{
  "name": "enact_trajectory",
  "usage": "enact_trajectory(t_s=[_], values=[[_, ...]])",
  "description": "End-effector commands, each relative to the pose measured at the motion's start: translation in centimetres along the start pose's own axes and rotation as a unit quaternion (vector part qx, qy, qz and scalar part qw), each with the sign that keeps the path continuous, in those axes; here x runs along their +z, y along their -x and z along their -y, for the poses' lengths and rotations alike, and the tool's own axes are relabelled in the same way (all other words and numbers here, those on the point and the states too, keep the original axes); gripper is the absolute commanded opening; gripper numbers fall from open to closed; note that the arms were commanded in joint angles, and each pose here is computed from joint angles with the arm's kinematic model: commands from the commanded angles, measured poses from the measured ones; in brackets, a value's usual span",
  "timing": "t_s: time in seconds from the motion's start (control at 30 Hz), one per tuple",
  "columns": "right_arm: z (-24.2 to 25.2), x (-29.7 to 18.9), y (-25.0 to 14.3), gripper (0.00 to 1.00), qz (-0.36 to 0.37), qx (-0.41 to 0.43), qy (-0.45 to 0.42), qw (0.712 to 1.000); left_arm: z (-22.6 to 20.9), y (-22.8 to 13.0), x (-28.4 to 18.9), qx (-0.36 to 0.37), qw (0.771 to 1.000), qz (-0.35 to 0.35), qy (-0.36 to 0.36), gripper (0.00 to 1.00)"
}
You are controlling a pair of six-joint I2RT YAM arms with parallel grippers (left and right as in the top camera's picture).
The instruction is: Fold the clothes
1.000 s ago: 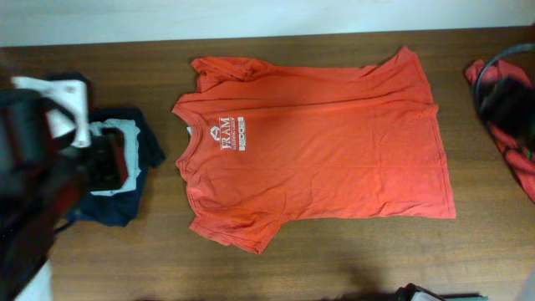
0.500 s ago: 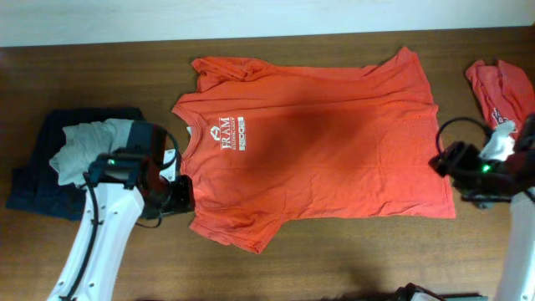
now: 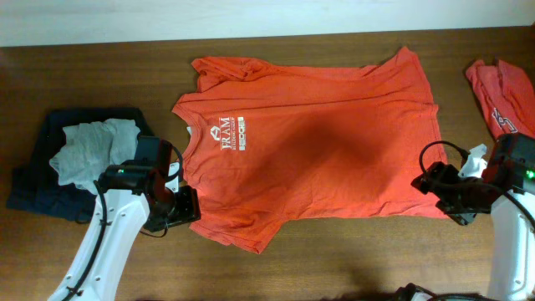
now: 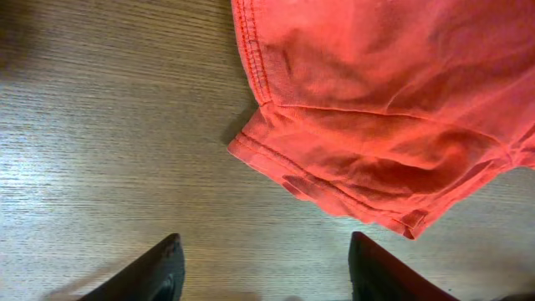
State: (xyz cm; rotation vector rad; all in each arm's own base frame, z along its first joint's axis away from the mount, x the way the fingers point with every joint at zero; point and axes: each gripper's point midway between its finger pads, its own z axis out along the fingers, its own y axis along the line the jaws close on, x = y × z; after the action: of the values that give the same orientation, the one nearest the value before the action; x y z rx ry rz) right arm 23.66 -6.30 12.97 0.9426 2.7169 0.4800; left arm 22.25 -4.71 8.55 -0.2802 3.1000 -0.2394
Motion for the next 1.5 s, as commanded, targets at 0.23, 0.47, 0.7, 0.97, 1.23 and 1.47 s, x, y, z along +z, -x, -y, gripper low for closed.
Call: enact_trajectory(t_s=[0.23, 0.47, 0.7, 0.97, 1.23, 1.47], values=[[1.7, 1.6, 0.0, 0.79, -0.029, 0.018, -0.037, 0.999, -0.7, -1.8, 2.3, -0.036, 0.999, -0.022, 0.0, 0.67], [1.7, 1.7, 0.4, 0.79, -0.021, 0.015, -0.035, 0.999, -0.6, -1.1, 3.5, -0.034, 0.999, -0.001, -0.008, 0.74], [1.9, 2.2, 0.1, 0.79, -0.023, 0.016, -0.036, 0.999, -0.4, -0.2, 4.2, -0.053, 0.999, 0.003, -0.013, 0.74], [2.4, 3.1, -0.5, 0.79, -0.031, 0.018, -0.037, 0.999, -0.7, -2.6, 7.9, -0.079, 0.993, -0.082, -0.01, 0.59], [2.4, 3.1, -0.5, 0.79, -0.03, 0.018, -0.037, 0.999, -0.4, -1.1, 9.7, -0.076, 0.995, -0.063, -0.022, 0.56], [2.5, 3.1, -0.3, 0.79, -0.026, 0.017, -0.041, 0.999, -0.4, -1.0, 9.7, -0.075, 0.995, -0.062, -0.021, 0.01]])
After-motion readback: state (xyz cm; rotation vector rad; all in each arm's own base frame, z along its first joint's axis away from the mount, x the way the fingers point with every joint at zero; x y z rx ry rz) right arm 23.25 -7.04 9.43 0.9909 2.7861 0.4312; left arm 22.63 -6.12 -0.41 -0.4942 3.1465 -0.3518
